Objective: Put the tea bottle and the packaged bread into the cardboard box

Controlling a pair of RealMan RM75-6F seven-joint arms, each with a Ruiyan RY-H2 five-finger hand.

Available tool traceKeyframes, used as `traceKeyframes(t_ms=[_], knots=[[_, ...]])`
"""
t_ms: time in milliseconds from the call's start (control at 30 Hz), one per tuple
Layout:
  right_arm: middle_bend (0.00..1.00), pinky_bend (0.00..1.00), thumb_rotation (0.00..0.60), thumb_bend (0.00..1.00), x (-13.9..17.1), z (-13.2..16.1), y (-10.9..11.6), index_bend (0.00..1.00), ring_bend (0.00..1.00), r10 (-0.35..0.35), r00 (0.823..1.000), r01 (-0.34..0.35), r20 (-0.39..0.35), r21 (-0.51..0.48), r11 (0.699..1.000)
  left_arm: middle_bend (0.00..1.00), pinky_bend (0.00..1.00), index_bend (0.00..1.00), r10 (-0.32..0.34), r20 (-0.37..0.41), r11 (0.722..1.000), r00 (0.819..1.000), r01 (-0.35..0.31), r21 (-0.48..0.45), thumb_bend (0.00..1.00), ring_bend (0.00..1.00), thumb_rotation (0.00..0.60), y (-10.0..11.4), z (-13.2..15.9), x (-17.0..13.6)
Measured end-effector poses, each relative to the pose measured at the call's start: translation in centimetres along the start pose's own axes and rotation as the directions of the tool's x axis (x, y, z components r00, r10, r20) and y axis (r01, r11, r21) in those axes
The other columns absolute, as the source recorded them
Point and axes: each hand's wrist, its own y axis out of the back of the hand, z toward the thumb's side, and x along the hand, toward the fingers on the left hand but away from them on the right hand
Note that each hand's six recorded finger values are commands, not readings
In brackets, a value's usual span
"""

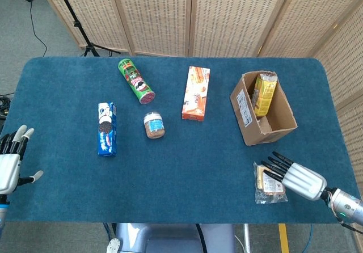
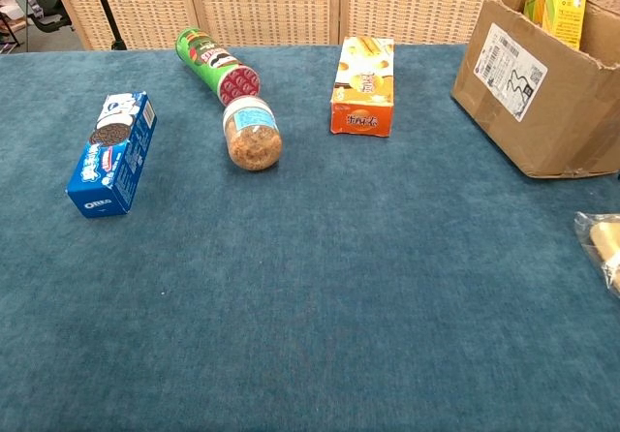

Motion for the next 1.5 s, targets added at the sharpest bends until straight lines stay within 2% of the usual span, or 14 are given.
traceKeyframes(t_ms=[200, 767, 833, 967, 1033, 1133, 1300, 1500], knots=[[0.00, 0.00, 0.600, 0.00, -0.4, 0.8, -1.1, 0.10, 0.00, 0.004, 0.999, -0.004, -0.045, 0.004, 1.000, 0.00, 0.00, 0.00, -0.015, -0.006, 1.000, 1.000, 0.015, 0.005, 0.00, 0.00, 0.600, -0.4, 0.0, 0.2], [0.00, 0.00, 0.600, 0.00, -2.2, 2.6, -2.4, 0.12, 0.00, -0.055, 0.994, 0.052, -0.089, -0.037, 0.998, 0.00, 0.00, 0.00, -0.021, -0.001, 1.000, 1.000, 0.021, 0.018, 0.00, 0.00, 0.600, -0.9, 0.6, 0.3], [0.02, 0.00, 0.600, 0.07, -2.5, 2.8, -2.6, 0.18, 0.00, -0.056, 0.994, 0.052, -0.095, -0.037, 0.998, 0.00, 0.00, 0.00, -0.021, -0.003, 1.000, 1.000, 0.021, 0.018, 0.00, 0.00, 0.600, -0.9, 0.6, 0.3], [0.17, 0.04, 0.600, 0.36, -2.9, 3.1, -2.8, 0.38, 0.02, -0.058, 0.993, 0.054, -0.101, -0.041, 0.998, 0.00, 0.00, 0.00, -0.021, -0.006, 1.000, 1.000, 0.021, 0.019, 0.00, 0.00, 0.600, -0.9, 0.5, 0.3], [0.30, 0.13, 0.600, 0.52, -3.1, 3.3, -2.7, 0.50, 0.11, -0.067, 0.992, 0.062, -0.105, -0.049, 0.997, 0.00, 0.00, 0.00, -0.021, -0.006, 1.000, 1.000, 0.021, 0.019, 0.00, 0.00, 0.600, -0.9, 0.5, 0.3], [0.44, 0.25, 0.600, 0.69, -3.3, 3.6, -2.6, 0.60, 0.24, -0.083, 0.990, 0.077, -0.116, -0.056, 0.995, 0.00, 0.00, 0.00, -0.020, -0.006, 1.000, 1.000, 0.020, 0.018, 0.00, 0.00, 0.600, -0.9, 0.5, 0.3], [0.52, 0.30, 0.600, 0.81, -3.3, 4.1, -2.2, 0.63, 0.32, -0.121, 0.985, 0.113, -0.123, -0.070, 0.991, 0.00, 0.00, 0.00, -0.021, -0.004, 1.000, 1.000, 0.021, 0.018, 0.00, 0.00, 0.600, -0.9, 0.5, 0.3], [0.54, 0.30, 0.600, 0.83, -2.9, 3.7, -0.6, 0.63, 0.34, -0.214, 0.973, 0.206, -0.091, -0.093, 0.974, 0.00, 0.00, 0.00, -0.020, -0.003, 1.000, 1.000, 0.020, 0.014, 0.00, 0.00, 0.600, -0.9, 0.5, 0.3]])
